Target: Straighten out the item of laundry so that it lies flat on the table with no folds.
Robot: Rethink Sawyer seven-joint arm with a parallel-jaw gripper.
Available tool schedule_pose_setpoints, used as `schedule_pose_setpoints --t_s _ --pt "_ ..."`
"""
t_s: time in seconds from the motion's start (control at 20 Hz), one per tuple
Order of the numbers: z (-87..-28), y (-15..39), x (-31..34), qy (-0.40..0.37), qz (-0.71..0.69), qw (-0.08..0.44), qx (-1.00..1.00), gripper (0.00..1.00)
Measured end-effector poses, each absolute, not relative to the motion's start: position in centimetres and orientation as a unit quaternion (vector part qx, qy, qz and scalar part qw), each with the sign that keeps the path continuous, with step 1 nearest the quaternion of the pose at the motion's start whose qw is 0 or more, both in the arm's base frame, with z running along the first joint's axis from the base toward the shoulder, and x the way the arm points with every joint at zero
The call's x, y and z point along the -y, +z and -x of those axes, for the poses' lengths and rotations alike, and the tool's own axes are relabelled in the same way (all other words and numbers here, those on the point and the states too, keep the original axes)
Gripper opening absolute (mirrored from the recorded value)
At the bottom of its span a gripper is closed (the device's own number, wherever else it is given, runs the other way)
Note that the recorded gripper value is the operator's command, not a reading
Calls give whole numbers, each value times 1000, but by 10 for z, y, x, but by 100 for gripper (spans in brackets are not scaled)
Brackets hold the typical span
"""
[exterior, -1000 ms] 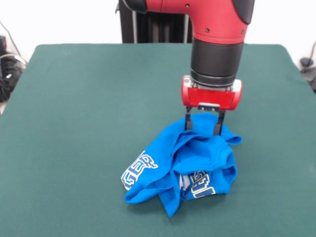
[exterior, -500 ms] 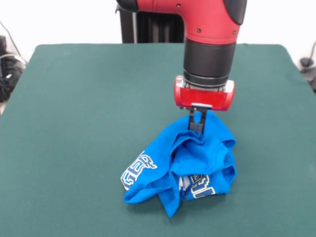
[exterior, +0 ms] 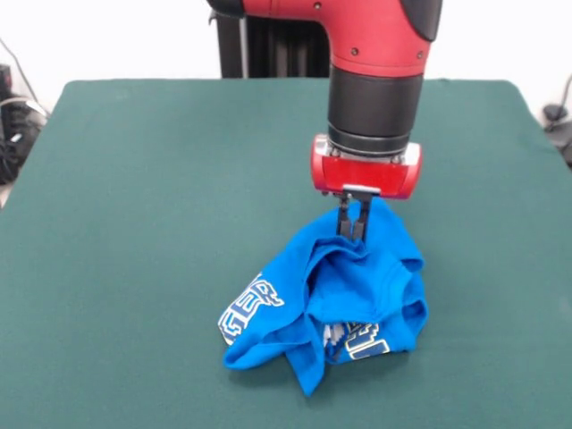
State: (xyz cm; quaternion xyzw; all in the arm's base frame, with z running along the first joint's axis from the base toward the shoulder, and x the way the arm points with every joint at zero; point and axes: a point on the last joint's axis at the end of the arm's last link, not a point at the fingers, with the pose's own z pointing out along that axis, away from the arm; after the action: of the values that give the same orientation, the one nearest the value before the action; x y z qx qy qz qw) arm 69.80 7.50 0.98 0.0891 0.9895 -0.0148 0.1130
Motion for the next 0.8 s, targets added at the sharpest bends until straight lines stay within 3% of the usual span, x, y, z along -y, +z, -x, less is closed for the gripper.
schedule_pose_setpoints --t_s 0.4,0.8 --pt "-698 63 -69 -16 -95 133 -986 0" --pt "-691 155 -41 -22 -125 149 -981 0"
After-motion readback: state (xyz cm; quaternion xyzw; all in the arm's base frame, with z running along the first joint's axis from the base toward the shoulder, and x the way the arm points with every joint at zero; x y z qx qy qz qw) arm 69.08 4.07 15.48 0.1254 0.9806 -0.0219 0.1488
